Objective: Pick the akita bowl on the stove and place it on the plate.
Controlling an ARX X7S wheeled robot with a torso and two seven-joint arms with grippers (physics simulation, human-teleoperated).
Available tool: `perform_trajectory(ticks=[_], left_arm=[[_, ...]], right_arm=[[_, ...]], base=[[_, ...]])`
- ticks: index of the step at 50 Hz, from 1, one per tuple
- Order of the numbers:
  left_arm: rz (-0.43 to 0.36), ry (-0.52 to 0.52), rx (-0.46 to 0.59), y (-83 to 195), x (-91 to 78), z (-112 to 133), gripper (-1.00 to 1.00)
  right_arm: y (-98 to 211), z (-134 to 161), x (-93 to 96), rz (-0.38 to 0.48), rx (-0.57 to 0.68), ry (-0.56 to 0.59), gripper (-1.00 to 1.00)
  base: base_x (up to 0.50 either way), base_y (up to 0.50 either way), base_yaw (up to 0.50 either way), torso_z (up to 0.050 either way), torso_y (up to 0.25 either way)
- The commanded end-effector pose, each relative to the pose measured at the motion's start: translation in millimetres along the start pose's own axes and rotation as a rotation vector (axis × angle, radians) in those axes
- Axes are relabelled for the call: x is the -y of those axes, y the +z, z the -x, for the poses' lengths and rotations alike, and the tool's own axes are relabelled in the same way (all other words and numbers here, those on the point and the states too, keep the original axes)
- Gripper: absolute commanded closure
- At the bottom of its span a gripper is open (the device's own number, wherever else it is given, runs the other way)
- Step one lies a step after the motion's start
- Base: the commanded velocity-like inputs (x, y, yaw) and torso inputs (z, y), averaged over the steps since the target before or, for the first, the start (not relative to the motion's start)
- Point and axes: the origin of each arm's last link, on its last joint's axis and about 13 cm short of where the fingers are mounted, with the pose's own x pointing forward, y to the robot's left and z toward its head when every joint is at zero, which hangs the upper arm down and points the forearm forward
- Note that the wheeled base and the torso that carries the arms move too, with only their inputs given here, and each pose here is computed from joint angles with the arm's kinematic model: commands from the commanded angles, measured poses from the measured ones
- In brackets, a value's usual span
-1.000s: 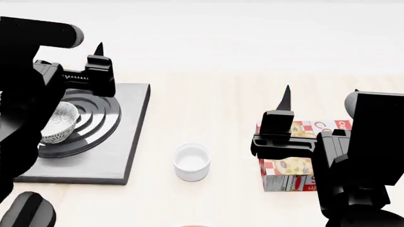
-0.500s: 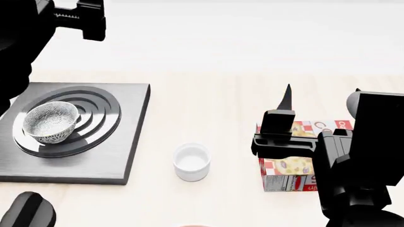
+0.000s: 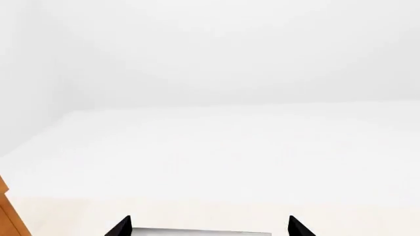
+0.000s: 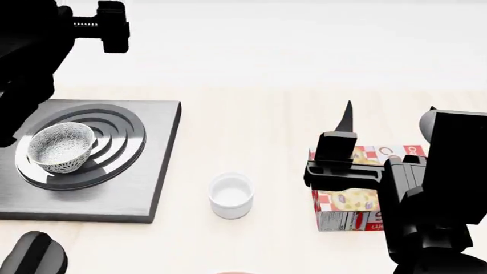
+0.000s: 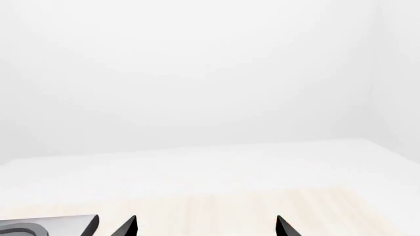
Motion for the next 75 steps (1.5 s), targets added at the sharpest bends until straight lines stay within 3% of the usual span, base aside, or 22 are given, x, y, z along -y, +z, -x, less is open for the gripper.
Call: perform_trajectory(ticks=[1, 18, 31, 33, 60, 66, 72, 75], left_arm=[[0.061, -0.009, -0.022, -4, -0.2, -5, -1.0], [0.085, -0.03, 0.027, -2, -0.6, -6, -1.0], [0.04, -0.039, 0.075, -3, -0.5, -5, -1.0], [0.081, -0.009, 0.065, -1, -1.5, -5, -1.0], [0.036, -0.037, 0.066, -3, -3.9, -4, -1.0], [0.036, -0.039, 0.025, -3, -1.7, -2, -1.0], [-0.118, -0.027, -0.023, -12, 1.7, 3, -1.0], [-0.136, -0.015, -0.022, -14, 1.8, 5, -1.0]], right_arm=[[0, 0, -0.2, -0.002, 0.0, 0.002, -1.0], [0, 0, -0.2, -0.005, -0.002, 0.002, -1.0], [-2, -1, 0.6, -0.006, -0.002, 0.003, -1.0], [-1, 0, 0.0, -0.006, -0.002, 0.002, -1.0], [0, 0, 0.2, -0.007, -0.005, 0.002, -1.0], [0, 0, 0.2, -0.007, -0.005, 0.002, -1.0], [0, 0, -0.2, -0.007, -0.005, 0.001, -1.0], [0, 0, 0.0, -0.007, -0.005, 0.0, -1.0]], base=[[0.0, 0.0, 0.0, 0.0, 0.0], [0.0, 0.0, 0.0, 0.002, -0.063], [0.0, 0.0, 0.0, 0.002, -0.082], [0.0, 0.0, 0.0, 0.006, -0.25], [0.0, 0.0, 0.0, 0.004, -0.111], [0.0, 0.0, 0.0, 0.003, -0.116], [0.0, 0.0, 0.0, 0.0, 0.0], [0.0, 0.0, 0.0, 0.0, 0.0]])
